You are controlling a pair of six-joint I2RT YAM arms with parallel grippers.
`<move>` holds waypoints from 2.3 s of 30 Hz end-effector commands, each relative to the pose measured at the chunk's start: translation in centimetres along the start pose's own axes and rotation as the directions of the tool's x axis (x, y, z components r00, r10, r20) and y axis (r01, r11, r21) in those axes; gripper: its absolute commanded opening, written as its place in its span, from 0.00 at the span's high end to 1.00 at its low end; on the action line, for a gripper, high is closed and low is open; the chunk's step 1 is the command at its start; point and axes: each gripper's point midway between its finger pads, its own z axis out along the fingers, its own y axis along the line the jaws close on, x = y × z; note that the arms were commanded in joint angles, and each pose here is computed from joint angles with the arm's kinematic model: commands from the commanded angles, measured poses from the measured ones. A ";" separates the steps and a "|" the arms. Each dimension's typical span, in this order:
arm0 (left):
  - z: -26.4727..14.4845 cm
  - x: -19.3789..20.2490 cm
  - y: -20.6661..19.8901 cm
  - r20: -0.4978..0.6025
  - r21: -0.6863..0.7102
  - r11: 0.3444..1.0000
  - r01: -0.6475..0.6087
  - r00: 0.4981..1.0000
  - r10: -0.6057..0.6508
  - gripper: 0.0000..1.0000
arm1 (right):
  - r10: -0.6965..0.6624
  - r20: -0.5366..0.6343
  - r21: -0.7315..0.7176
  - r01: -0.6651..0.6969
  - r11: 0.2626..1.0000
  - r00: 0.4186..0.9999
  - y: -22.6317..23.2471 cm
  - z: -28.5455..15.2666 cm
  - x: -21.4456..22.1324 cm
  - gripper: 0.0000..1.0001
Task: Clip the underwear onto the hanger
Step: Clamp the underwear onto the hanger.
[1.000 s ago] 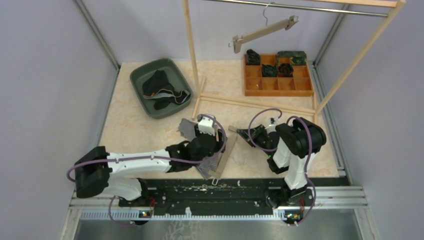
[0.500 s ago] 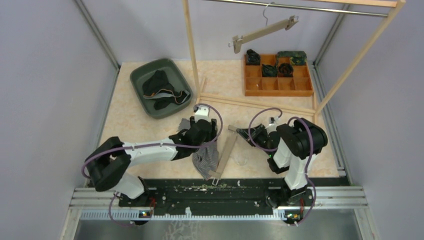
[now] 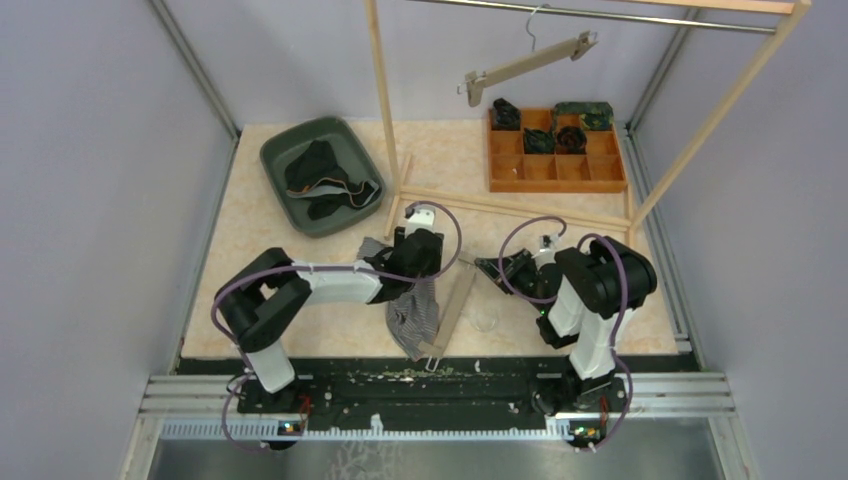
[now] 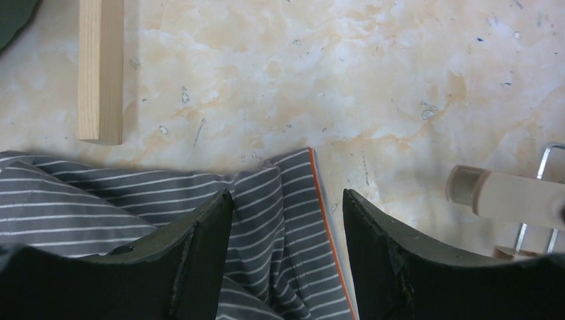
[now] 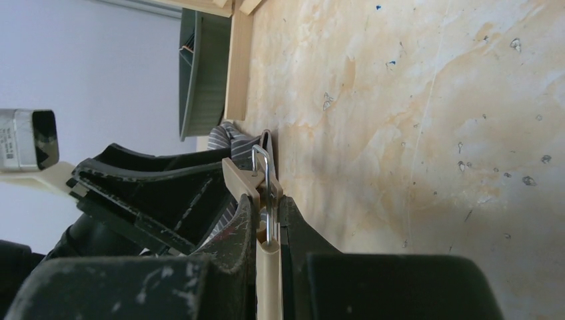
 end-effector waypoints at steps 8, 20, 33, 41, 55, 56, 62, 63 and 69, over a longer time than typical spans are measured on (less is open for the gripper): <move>2.5 0.5 0.5 -0.020 -0.013 1.000 0.004 1.000 -0.004 0.43 | -0.080 0.098 -0.180 0.097 0.979 0.992 4.4 -0.3 -2.4 1.00; 1.3 -0.3 0.2 0.001 0.104 0.991 0.079 0.997 -0.079 0.30 | -0.077 0.091 -0.175 0.092 0.980 0.993 4.1 -0.2 -2.3 1.00; 0.7 1.5 2.1 -0.041 0.142 0.974 0.175 0.984 -0.171 0.45 | -0.078 0.090 -0.176 0.093 0.980 0.993 4.2 -0.2 -2.3 1.00; 0.9 2.0 2.9 -0.045 0.152 0.965 0.214 0.977 -0.210 0.69 | -0.079 0.092 -0.176 0.095 0.980 0.993 4.1 -0.3 -2.4 1.00; 0.2 -3.2 0.0 0.045 0.296 0.931 0.214 0.970 -0.237 1.00 | -0.105 0.072 -0.204 0.118 0.972 0.992 4.7 0.1 -2.2 1.00; 0.1 -3.7 -0.2 0.051 0.303 0.929 0.211 0.970 -0.237 1.00 | -0.107 0.070 -0.205 0.119 0.971 0.992 4.7 0.1 -2.1 1.00; -0.3 -5.5 -1.7 0.061 0.365 0.910 0.197 0.970 -0.234 1.00 | -0.114 0.065 -0.214 0.126 0.969 0.991 4.8 0.3 -2.1 1.00; -0.3 -5.6 -1.9 0.060 0.374 0.907 0.196 0.970 -0.234 1.00 | -0.116 0.064 -0.216 0.127 0.968 0.991 4.9 0.3 -2.1 1.00; -0.4 -6.3 -2.7 0.061 0.408 0.892 0.194 0.969 -0.238 1.00 | -0.124 0.063 -0.213 0.135 0.968 0.990 4.7 0.5 -2.1 1.00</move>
